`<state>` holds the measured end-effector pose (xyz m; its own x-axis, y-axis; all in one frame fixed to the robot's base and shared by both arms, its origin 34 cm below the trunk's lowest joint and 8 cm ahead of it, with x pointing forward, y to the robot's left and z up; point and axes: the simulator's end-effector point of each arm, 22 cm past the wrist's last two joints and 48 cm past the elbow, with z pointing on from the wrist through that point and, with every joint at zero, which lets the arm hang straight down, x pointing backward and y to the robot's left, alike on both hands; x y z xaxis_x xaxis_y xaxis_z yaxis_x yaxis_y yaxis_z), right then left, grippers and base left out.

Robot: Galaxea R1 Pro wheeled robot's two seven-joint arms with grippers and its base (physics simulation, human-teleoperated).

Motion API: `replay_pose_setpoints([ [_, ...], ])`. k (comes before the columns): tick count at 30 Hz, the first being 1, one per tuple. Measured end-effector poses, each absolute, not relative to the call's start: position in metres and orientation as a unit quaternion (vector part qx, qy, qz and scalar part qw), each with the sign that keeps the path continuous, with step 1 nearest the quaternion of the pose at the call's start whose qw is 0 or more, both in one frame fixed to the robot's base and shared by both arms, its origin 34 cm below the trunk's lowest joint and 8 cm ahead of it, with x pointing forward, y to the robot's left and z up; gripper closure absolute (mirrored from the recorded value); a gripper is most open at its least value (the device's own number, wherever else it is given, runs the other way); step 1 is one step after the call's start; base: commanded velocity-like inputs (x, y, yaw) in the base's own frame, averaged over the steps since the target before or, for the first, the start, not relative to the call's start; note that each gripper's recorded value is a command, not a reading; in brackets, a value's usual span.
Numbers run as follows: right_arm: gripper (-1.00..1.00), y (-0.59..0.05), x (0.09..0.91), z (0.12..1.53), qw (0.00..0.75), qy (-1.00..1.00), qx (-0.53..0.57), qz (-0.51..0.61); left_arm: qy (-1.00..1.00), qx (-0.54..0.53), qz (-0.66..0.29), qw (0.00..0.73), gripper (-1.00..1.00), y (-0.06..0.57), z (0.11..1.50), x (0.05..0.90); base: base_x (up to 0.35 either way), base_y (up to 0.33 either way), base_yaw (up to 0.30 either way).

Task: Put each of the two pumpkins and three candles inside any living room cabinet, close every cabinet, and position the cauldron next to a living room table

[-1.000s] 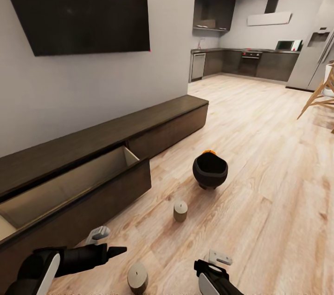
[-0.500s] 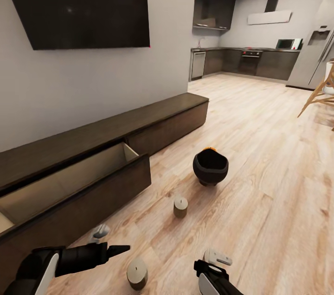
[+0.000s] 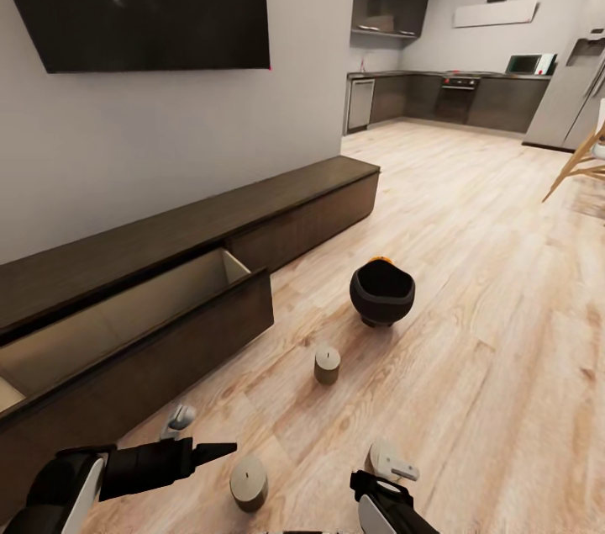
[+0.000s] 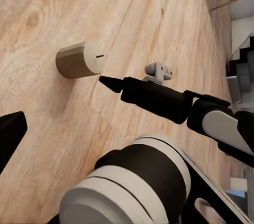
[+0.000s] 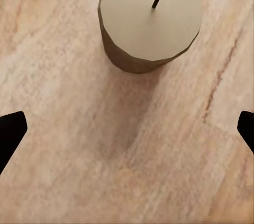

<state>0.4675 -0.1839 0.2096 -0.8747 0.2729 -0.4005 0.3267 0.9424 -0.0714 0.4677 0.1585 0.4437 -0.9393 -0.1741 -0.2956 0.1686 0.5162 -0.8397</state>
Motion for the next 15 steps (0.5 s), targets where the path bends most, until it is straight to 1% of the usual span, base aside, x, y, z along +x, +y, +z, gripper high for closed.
replay_pose_setpoints([
  [15,-1.00,-0.184,0.454,0.192,0.175,0.970,0.155,-0.072,0.856,-0.011,-0.493,0.156,-1.00,0.157,0.427,0.464,0.000,0.000,0.000],
])
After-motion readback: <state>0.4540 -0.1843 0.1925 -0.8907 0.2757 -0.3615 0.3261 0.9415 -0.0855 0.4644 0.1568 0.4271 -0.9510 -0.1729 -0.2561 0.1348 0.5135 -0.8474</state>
